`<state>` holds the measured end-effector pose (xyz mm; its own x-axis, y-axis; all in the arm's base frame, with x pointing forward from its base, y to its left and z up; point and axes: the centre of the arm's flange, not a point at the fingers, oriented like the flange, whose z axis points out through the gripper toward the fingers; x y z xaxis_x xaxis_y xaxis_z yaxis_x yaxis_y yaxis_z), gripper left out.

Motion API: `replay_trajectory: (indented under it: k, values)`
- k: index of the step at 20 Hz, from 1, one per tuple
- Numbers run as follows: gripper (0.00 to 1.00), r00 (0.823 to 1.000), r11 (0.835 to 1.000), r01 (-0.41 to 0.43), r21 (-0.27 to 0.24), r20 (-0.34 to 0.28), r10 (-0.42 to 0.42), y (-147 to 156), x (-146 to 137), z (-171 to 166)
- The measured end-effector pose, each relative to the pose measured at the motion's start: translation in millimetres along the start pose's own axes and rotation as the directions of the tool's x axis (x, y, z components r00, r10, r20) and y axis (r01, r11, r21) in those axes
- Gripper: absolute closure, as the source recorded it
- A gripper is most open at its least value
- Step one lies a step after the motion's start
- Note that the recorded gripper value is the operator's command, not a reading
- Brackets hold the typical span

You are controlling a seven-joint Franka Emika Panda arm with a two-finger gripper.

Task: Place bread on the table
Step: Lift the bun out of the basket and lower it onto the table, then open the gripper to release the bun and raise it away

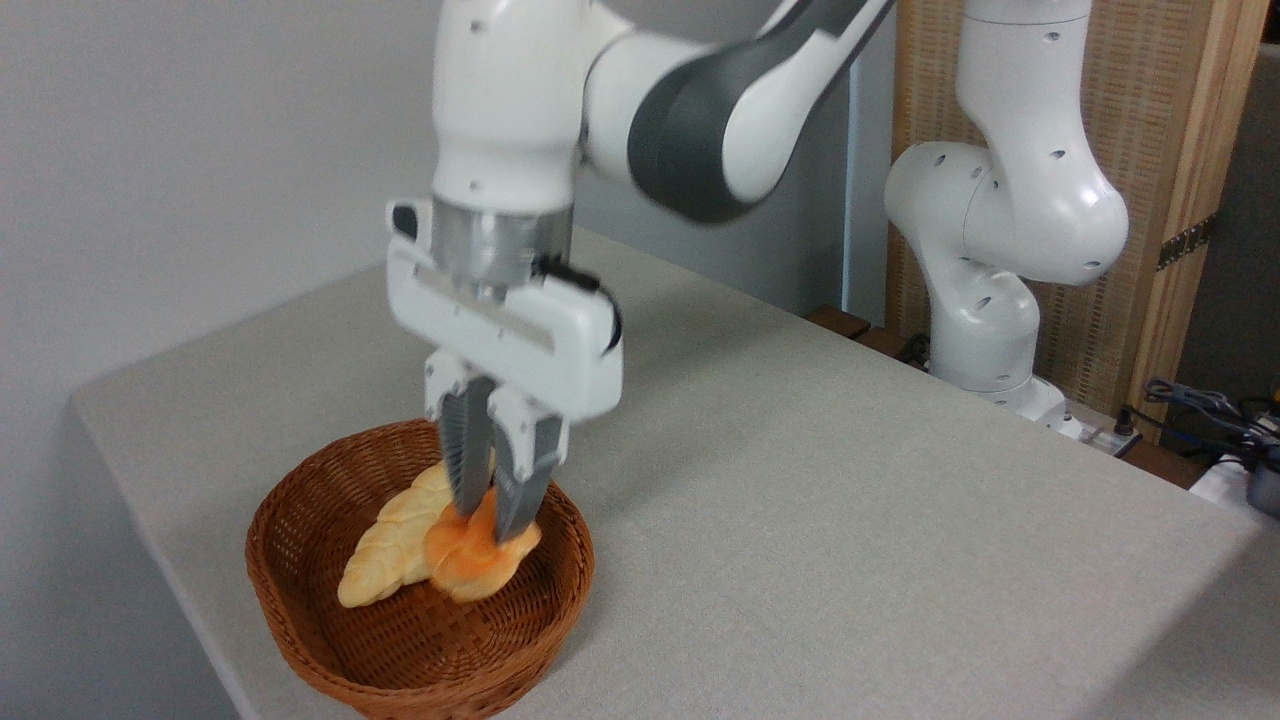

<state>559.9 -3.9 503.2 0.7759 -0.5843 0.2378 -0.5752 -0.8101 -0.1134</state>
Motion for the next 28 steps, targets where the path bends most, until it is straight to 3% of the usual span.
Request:
replay_trajectory:
  k: [3, 6, 10, 11, 12, 16, 24, 28]
  values:
    - [0.64, 0.996, 0.996, -0.057, -0.065, 0.069, 0.062, 16.4, -17.6, -34.1]
    - [0.58, 0.984, 0.985, -0.132, -0.115, 0.104, 0.144, 32.0, -40.7, -45.8]
    - [0.26, 0.958, 0.957, -0.226, -0.182, 0.136, 0.253, 55.5, -76.3, -21.1]
    - [0.10, 0.950, 0.948, -0.244, -0.202, 0.145, 0.276, 62.4, -82.7, -12.4]
    - [0.00, 0.943, 0.941, -0.258, -0.219, 0.152, 0.294, 69.4, -86.2, -4.8]
    - [0.00, 0.931, 0.927, -0.277, -0.252, 0.169, 0.324, 85.3, -89.2, 10.8]
    - [0.00, 0.928, 0.925, -0.283, -0.254, 0.169, 0.331, 87.6, -87.9, 12.0]
    - [0.00, 0.940, 0.937, -0.289, -0.197, 0.127, 0.317, 75.7, -69.1, -18.6]
